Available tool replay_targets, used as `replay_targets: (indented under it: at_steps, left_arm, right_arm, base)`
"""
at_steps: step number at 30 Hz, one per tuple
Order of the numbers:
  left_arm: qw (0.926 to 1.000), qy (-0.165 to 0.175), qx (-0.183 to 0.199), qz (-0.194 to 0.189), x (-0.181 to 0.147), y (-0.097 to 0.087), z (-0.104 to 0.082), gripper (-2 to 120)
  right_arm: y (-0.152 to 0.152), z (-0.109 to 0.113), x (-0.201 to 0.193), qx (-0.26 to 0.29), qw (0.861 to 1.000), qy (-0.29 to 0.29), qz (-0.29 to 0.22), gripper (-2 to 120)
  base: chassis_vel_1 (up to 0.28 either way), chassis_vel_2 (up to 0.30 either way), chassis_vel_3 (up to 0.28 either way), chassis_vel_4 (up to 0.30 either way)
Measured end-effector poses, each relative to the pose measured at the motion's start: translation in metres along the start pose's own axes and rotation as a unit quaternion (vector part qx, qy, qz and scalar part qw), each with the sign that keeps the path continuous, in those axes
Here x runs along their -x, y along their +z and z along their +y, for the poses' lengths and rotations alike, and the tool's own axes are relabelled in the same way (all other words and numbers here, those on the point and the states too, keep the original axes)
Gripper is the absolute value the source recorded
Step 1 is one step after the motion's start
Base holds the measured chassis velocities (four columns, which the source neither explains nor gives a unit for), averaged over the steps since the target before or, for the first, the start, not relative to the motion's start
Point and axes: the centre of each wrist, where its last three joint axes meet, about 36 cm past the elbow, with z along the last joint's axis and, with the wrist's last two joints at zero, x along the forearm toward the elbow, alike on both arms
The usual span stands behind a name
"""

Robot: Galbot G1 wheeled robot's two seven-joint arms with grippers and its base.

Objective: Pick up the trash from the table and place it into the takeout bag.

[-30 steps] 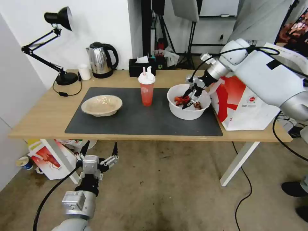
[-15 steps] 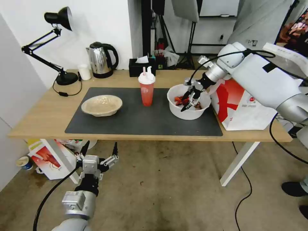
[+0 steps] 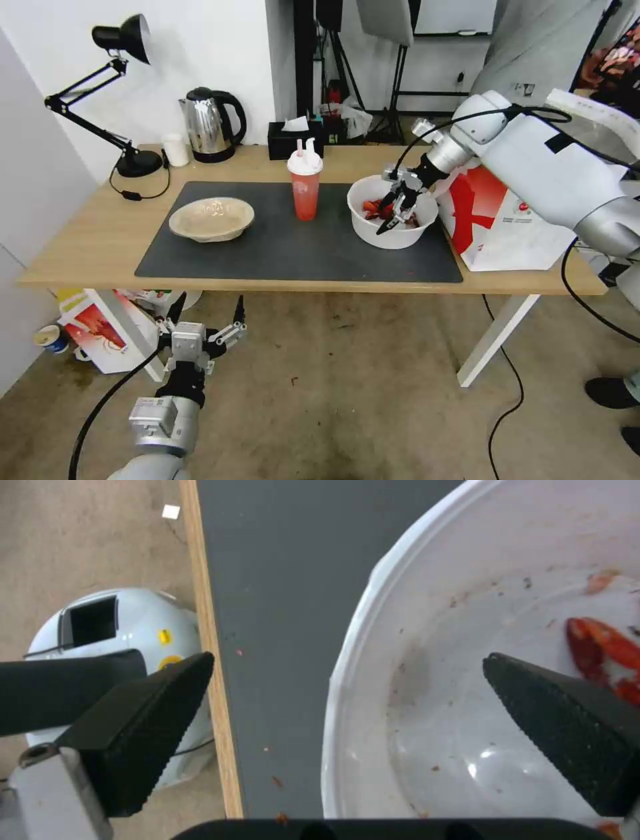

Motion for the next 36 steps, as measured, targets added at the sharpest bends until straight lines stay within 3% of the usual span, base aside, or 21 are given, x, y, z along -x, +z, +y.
replay_targets:
  at_steps: [23,30,36]
  left_arm:
    - [1.0000,0.000,0.000,0.000,0.000,0.000,0.000,100]
    - [1.0000,0.000,0.000,0.000,0.000,0.000,0.000,100]
    - [1.0000,0.000,0.000,0.000,0.000,0.000,0.000,100]
  right_arm:
    - [0.001,-0.005,0.021,-0.001,1.000,-0.009,0.007,100]
    - [0.000,-0.006,0.022,0.000,1.000,-0.010,0.005,84]
    - [0.001,-0.006,0.021,0.001,1.000,-0.011,0.002,59]
  base:
    - [0.000,0.000,0.000,0.000]
    - [0.000,0.000,0.000,0.000]
    - [0.000,0.000,0.000,0.000]
